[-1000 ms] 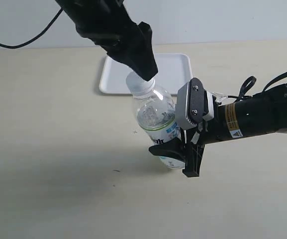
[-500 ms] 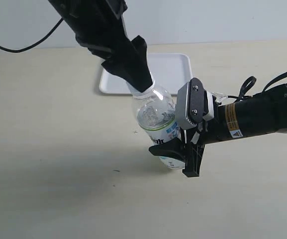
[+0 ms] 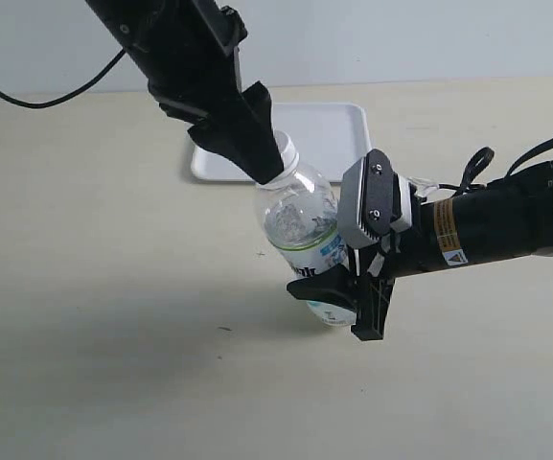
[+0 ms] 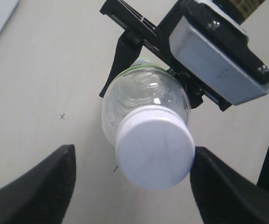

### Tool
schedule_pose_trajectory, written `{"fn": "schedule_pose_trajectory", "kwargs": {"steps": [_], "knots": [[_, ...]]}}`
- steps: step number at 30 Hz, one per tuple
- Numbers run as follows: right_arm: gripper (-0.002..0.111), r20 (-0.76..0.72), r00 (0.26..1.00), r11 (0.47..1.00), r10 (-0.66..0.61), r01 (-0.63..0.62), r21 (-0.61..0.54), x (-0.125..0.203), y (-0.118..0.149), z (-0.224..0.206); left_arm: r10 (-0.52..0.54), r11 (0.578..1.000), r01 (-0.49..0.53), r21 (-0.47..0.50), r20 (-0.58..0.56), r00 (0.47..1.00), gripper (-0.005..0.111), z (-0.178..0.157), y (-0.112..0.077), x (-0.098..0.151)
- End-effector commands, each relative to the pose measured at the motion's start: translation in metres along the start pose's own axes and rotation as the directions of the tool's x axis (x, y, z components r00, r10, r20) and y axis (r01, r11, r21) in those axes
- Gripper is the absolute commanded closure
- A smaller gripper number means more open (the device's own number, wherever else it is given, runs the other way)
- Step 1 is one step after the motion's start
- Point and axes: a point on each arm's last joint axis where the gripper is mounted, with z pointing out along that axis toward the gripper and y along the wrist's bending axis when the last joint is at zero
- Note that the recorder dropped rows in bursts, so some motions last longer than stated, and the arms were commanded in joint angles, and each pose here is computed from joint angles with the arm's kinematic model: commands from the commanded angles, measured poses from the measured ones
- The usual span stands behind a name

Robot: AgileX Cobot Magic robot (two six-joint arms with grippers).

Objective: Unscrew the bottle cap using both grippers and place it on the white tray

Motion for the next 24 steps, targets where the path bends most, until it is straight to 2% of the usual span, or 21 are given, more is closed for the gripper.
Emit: {"fn": "schedule_pose_trajectory", "kwargs": {"steps": [1, 4, 16, 24], "knots": [[0.108, 0.033, 0.999, 1.0, 0.001, -0.001, -0.005, -0.004, 0.0, -0.001, 0.032, 0.999, -0.033, 0.015, 0.016, 0.999, 0.04, -0.001, -0.003, -0.001], [0.108, 0.031, 1.0, 1.0, 0.001, -0.001, -0.004, -0.004, 0.0, -0.001, 0.039, 0.998, -0.042, 0.056, 0.05, 0.998, 0.04, -0.001, -0.006, -0.004], [0.108, 0.031, 1.0, 1.0, 0.005, -0.005, 0.0, -0.004, 0.0, -0.001, 0.042, 0.998, -0.044, 0.05, 0.045, 0.998, 0.04, -0.001, -0.006, -0.004], [0.108, 0.031, 1.0, 1.0, 0.005, -0.005, 0.0, -0.004, 0.0, -0.001, 0.025, 0.997, -0.026, 0.067, 0.02, 0.999, 0.041, 0.012, -0.001, -0.003]]}}
